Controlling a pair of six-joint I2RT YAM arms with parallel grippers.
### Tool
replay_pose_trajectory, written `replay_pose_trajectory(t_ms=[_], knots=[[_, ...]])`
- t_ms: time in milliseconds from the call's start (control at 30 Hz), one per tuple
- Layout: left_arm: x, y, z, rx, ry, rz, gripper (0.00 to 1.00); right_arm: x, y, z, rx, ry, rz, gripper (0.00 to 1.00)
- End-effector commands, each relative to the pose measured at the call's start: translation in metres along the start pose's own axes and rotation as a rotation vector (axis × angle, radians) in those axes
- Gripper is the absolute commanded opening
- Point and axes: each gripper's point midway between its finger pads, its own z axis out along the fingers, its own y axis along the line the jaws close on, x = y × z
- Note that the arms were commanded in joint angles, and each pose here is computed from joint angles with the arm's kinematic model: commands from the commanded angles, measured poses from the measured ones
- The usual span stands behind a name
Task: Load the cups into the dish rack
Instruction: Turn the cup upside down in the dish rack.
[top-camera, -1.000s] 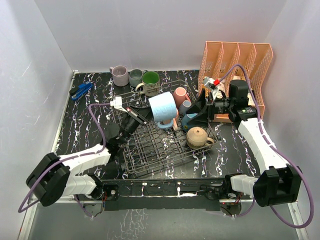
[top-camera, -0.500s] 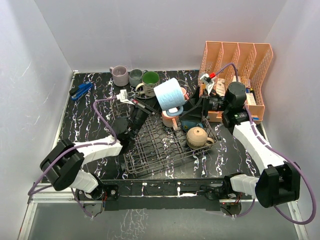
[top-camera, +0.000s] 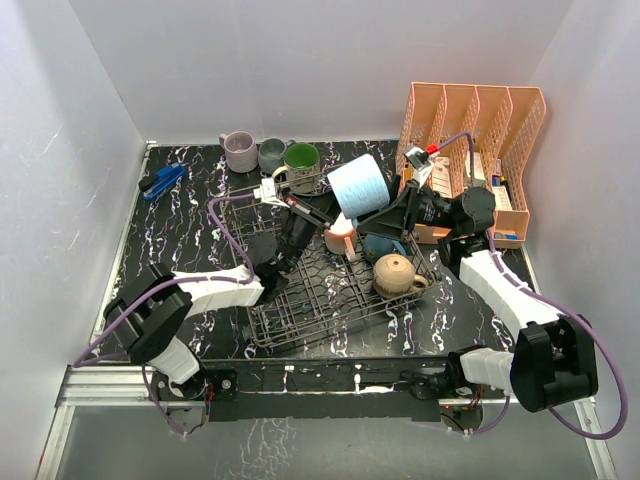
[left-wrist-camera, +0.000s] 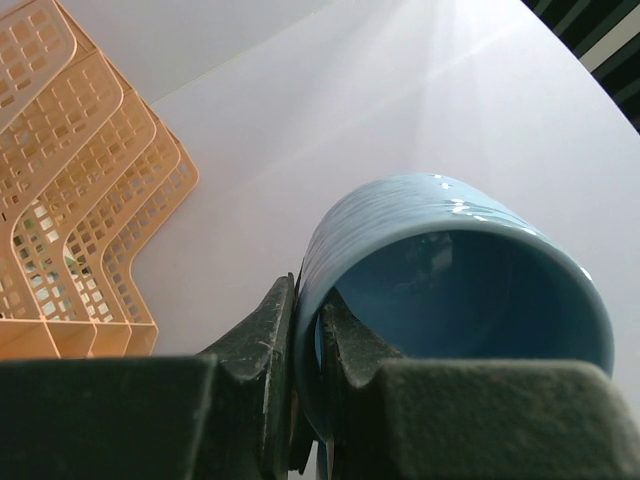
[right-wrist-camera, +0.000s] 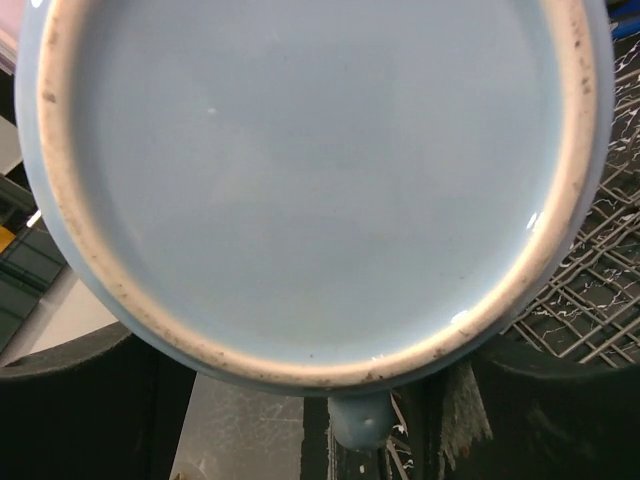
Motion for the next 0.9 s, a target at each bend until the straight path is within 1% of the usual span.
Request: replay_pose_trajectory(t_ms=[0, 100, 367, 533, 633, 667, 733, 867], knots=[[-0.045, -0.096, 0.005, 0.322, -0.187, -0.126, 0.0, -0.013, 0.013, 0.002, -0.025, -0.073, -0.042, 0.71], [-0.042, -0.095, 0.007, 0.326, -0.187, -0.141, 0.0, -0.013, 0.015, 0.001, -0.029, -0.084, -0.036, 0.62], [-0.04, -0.094, 0.004, 0.329, -0.189, -0.146, 0.0, -0.011, 0.013, 0.0, -0.022, -0.095, -0.03, 0.26], [-0.04, -0.093, 0.0, 0.325, -0.19, -0.143, 0.0, -0.012, 0.006, -0.003, -0.004, -0.103, -0.009, 0.09], [-0.038, -0.089, -0.003, 0.318, -0.184, -0.138, 0.0, -0.013, 0.002, -0.006, 0.005, -0.11, -0.003, 0.08], [-0.038, -0.088, -0.004, 0.315, -0.182, -0.138, 0.03, -0.012, 0.003, -0.007, 0.002, -0.108, -0.004, 0.08], [-0.036, -0.085, -0.006, 0.304, -0.176, -0.137, 0.13, -0.013, 0.002, -0.008, 0.002, -0.107, -0.009, 0.08], [-0.035, -0.076, -0.014, 0.277, -0.167, -0.134, 0.29, -0.011, 0.001, -0.01, 0.004, -0.108, -0.015, 0.08]])
